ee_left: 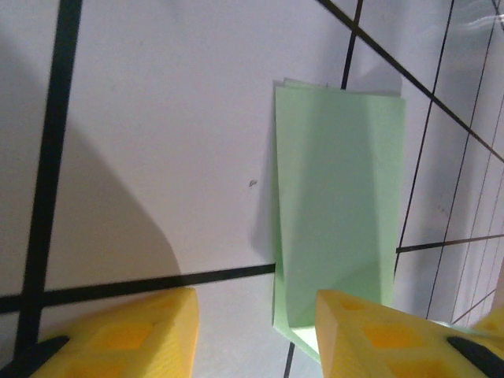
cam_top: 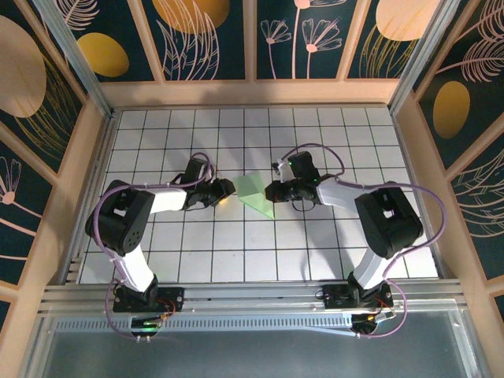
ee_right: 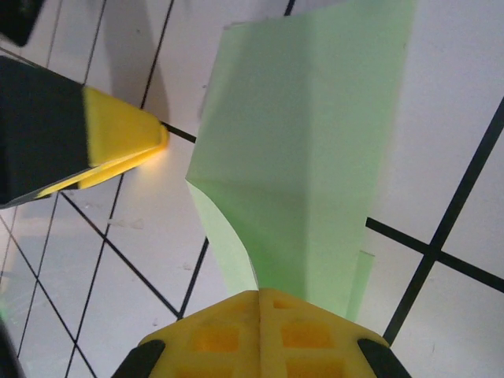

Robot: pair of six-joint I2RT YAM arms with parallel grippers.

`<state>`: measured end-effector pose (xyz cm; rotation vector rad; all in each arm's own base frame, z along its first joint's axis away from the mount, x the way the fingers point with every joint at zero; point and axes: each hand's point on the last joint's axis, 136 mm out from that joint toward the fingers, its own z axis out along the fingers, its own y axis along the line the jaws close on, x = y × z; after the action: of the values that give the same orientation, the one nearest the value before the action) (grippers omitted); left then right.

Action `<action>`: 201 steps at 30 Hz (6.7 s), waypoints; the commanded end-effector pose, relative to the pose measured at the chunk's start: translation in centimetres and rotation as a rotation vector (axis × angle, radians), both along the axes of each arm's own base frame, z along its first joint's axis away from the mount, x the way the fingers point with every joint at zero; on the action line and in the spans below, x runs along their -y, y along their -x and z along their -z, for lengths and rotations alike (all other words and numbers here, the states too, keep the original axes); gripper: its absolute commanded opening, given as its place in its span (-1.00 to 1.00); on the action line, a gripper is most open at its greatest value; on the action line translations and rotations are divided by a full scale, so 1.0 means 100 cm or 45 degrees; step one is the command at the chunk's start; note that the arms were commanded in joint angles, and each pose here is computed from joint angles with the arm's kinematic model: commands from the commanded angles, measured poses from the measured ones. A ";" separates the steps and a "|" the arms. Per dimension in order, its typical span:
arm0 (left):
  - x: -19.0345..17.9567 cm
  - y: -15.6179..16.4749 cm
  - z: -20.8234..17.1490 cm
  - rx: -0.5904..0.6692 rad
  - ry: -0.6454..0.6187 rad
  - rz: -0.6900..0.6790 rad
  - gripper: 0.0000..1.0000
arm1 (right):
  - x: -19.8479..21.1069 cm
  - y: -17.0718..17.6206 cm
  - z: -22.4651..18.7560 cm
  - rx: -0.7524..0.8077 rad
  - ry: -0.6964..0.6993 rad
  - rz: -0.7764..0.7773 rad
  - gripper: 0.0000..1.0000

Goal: Fold a paper plane with a square sheet of paper (fold left side to right side)
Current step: Fourth fold the wing at the center of the table.

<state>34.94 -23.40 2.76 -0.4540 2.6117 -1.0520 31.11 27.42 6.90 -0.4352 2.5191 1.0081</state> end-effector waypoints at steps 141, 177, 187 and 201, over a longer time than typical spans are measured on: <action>-0.021 -0.019 -0.063 0.127 0.087 0.011 -0.20 | -0.007 0.045 0.061 0.196 0.834 0.117 -1.00; 0.067 0.007 -0.024 0.008 0.119 0.328 -0.12 | -0.003 0.056 0.077 -0.245 0.329 -0.035 -1.00; 0.064 -0.001 -0.001 -0.024 0.025 0.306 -0.11 | -0.003 0.058 0.078 -0.253 0.334 -0.045 -1.00; 0.049 -0.003 0.026 -0.101 -0.129 0.270 -0.11 | -0.004 0.057 0.079 -0.258 0.323 -0.064 -0.91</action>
<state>35.54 -29.55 2.64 -0.1840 2.7400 -1.1064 27.29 29.32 1.76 -0.4810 2.7232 0.8456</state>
